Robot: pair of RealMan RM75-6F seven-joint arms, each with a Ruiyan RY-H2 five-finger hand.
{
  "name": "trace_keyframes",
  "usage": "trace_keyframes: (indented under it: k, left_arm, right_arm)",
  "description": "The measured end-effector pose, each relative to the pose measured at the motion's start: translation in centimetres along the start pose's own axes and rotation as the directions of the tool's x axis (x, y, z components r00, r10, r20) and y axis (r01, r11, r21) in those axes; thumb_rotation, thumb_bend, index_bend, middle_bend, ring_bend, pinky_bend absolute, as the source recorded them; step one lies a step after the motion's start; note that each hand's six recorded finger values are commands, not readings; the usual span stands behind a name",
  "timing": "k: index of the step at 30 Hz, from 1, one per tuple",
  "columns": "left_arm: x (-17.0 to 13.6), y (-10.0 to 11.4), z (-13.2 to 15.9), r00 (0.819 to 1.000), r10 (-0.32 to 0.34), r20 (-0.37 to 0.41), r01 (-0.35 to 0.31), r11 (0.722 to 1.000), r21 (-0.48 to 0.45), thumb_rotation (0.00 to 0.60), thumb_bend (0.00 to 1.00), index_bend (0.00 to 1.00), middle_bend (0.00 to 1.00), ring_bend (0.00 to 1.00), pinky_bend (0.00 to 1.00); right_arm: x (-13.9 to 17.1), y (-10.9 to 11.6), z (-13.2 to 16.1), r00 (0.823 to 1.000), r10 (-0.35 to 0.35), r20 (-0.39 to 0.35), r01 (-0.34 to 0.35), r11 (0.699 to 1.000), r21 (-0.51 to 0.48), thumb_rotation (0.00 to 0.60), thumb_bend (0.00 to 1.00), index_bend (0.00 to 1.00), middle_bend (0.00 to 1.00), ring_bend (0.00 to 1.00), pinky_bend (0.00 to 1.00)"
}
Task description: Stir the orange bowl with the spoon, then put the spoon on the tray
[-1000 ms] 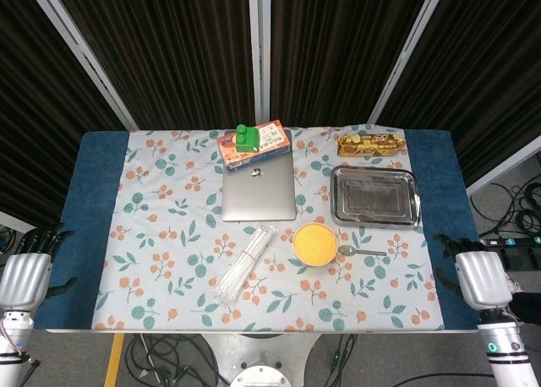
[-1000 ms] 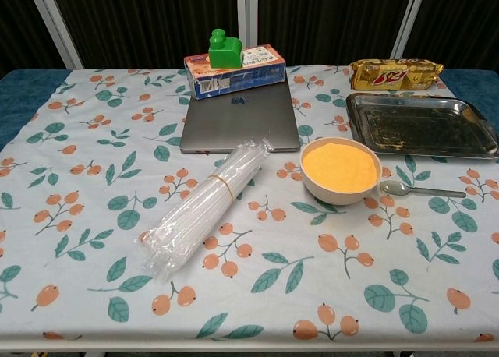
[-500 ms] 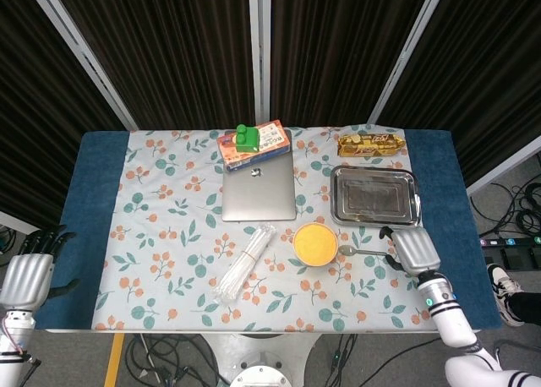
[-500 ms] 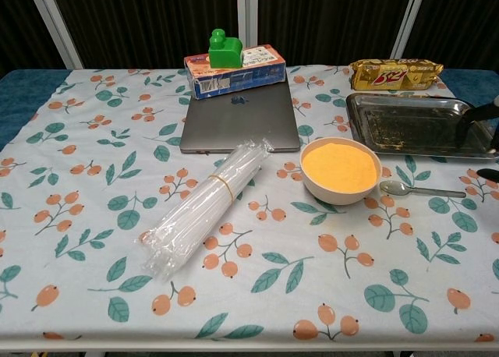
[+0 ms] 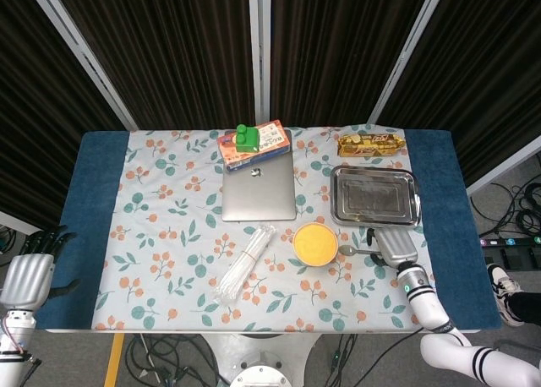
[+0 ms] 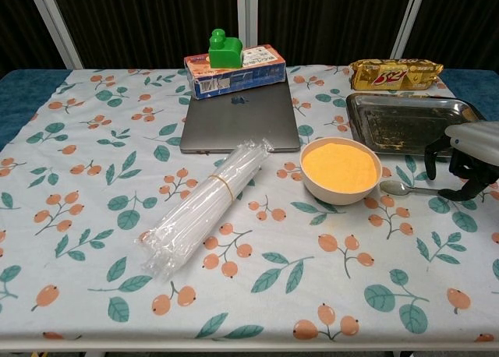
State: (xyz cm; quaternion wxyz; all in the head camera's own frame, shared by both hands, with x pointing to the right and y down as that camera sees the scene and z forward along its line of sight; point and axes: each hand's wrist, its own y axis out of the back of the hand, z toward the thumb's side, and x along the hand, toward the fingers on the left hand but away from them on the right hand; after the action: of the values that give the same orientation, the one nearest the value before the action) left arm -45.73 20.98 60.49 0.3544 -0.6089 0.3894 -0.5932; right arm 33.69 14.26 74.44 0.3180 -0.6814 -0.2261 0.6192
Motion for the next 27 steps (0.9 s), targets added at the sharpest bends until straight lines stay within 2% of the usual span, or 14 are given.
trace_keyframes:
  k: [9,18,27]
  left_arm:
    - [0.0,-0.3,-0.1,1.000,-0.011,-0.003,0.011,1.000,-0.006,0.600,0.00,0.26,0.22,0.15,0.14]
    - [-0.1,-0.3,-0.3,1.000,-0.011,-0.005,0.011,1.000,-0.013,0.600,0.00,0.26,0.22,0.15,0.14]
    - [-0.1,-0.5,-0.2,1.000,-0.016,-0.002,0.016,1.000,-0.016,0.600,0.00,0.26,0.22,0.15,0.14]
  right_arm:
    - [-0.3,-0.6,0.4,1.000,0.019,-0.006,-0.019,1.000,-0.006,0.600,0.26,0.53,0.96,0.99,1.00]
    - [-0.4,-0.8,1.0,0.999,0.044,-0.020,-0.045,0.999,-0.025,0.600,0.27,0.49,0.96,0.99,1.00]
    - [-0.3,-0.5,0.9,0.999,0.043,-0.015,-0.043,0.999,-0.031,0.600,0.25,0.47,0.96,0.99,1.00]
